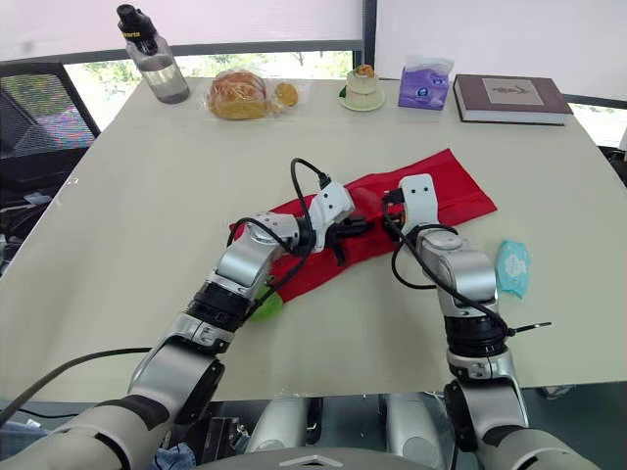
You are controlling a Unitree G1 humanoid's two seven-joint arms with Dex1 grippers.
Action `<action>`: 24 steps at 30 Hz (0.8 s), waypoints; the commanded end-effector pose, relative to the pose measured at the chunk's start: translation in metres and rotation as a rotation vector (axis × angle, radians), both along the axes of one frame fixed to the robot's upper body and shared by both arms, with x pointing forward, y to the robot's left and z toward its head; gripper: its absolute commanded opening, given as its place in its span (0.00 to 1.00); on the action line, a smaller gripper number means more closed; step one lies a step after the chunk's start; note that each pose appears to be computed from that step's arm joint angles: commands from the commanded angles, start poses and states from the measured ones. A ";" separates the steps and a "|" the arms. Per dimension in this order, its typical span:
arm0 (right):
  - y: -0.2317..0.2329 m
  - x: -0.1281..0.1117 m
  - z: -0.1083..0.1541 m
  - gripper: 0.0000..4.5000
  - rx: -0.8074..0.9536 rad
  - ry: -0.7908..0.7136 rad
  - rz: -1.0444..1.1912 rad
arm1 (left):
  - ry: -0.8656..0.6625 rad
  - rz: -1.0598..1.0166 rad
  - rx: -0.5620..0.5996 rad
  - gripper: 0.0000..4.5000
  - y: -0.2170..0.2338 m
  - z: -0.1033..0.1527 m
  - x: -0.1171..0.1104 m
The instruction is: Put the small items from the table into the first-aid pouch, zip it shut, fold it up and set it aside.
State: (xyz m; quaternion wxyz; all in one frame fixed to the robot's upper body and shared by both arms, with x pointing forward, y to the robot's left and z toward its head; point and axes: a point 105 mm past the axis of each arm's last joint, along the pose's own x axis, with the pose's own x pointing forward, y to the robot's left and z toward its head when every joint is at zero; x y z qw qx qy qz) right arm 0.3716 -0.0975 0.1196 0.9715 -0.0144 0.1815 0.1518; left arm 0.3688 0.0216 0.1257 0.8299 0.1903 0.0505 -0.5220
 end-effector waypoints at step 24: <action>-0.023 -0.052 0.005 0.01 -0.146 -0.118 0.148 | 0.045 -0.190 -0.027 0.00 -0.003 0.013 -0.017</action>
